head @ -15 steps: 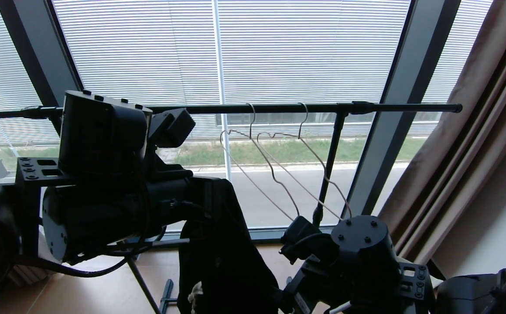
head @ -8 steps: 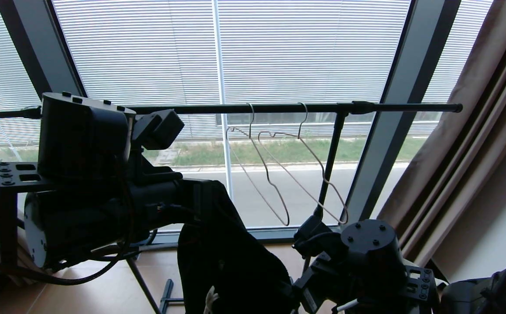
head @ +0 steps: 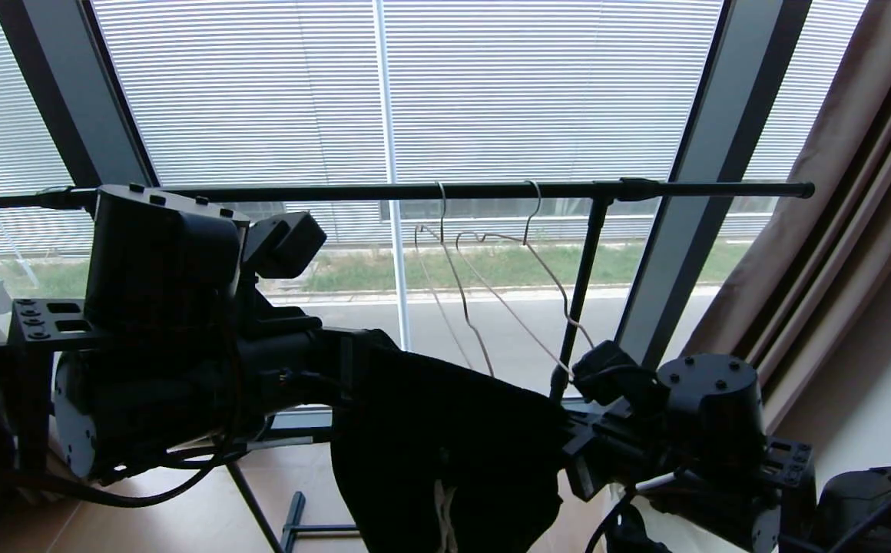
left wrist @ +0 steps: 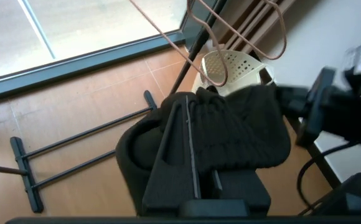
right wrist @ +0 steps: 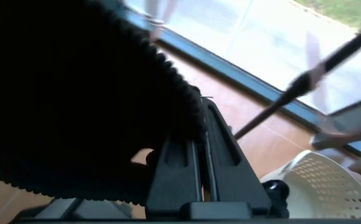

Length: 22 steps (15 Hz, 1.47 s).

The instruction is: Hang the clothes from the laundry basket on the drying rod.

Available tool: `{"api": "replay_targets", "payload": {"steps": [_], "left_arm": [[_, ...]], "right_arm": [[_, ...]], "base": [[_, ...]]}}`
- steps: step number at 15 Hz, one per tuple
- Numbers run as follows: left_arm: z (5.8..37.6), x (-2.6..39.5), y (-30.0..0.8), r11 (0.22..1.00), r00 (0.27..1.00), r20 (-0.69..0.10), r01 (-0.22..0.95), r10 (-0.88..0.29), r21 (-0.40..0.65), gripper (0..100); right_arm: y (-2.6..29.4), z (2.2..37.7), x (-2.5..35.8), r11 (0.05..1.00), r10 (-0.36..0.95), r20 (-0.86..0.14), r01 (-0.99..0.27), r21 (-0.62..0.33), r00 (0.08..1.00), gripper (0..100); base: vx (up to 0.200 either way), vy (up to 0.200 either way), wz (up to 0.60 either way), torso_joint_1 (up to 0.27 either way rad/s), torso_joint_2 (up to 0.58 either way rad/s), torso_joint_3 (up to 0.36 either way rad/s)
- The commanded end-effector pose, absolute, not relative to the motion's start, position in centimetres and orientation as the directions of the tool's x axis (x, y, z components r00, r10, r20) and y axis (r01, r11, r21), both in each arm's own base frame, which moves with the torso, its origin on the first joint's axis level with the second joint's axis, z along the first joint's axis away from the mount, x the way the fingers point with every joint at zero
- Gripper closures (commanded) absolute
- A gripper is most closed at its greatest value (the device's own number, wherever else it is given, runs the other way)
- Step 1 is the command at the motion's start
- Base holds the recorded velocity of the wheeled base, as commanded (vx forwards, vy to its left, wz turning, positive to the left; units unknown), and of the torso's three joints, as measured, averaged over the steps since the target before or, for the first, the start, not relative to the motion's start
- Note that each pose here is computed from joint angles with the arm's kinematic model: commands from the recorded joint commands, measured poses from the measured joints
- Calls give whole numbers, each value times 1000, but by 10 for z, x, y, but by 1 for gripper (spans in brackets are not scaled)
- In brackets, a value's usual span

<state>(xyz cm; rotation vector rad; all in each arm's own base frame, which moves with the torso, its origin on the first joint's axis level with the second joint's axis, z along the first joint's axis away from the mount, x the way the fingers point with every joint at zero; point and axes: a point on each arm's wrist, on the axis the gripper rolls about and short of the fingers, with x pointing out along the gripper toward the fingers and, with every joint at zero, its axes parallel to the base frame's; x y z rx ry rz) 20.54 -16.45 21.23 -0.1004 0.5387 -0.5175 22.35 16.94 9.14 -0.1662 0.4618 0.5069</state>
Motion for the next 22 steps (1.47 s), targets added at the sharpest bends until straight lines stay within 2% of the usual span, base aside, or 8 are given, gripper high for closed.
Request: {"api": "replay_targets", "payload": {"steps": [1, 4, 7, 8, 12, 17, 20, 22], "left_arm": [[188, 206, -169, 872, 691, -540, 444, -481, -208, 100], [174, 208, -183, 851, 655, -559, 482, -509, -210, 100], [173, 204, -191, 834, 639, -556, 510, -531, -210, 100], [172, 202, -192, 830, 635, -557, 517, -535, -209, 0], [161, 191, -191, 821, 611, -579, 534, -540, -202, 0], [166, 196, -189, 815, 657, -499, 538, -565, -214, 0], [159, 238, -210, 850, 695, -502, 491, -515, -193, 0], [157, 287, -226, 891, 758, -472, 418, -450, -177, 0]], "right_arm": [[142, 123, 229, 907, 378, -369, -419, -34, 849, 100], [128, 150, 220, 919, 373, -272, -393, -21, 887, 100], [118, 170, 204, 915, 378, -236, -400, -50, 895, 100], [118, 173, 203, 915, 379, -230, -399, -50, 896, 100], [100, 186, 214, 948, 304, -180, -316, -43, 936, 100], [88, 198, 215, 961, 262, -133, -270, -52, 956, 100], [88, 198, 215, 961, 262, -135, -271, -59, 956, 100], [88, 198, 215, 961, 262, -136, -271, -60, 956, 100]], "base": [[0, 0, 0, 0, 0, 0], [0, 0, 0, 0, 0, 0], [0, 0, 0, 0, 0, 0], [0, 0, 0, 0, 0, 0], [0, 0, 0, 0, 0, 0], [0, 0, 0, 0, 0, 0], [0, 0, 0, 0, 0, 0], [0, 0, 0, 0, 0, 0]]}}
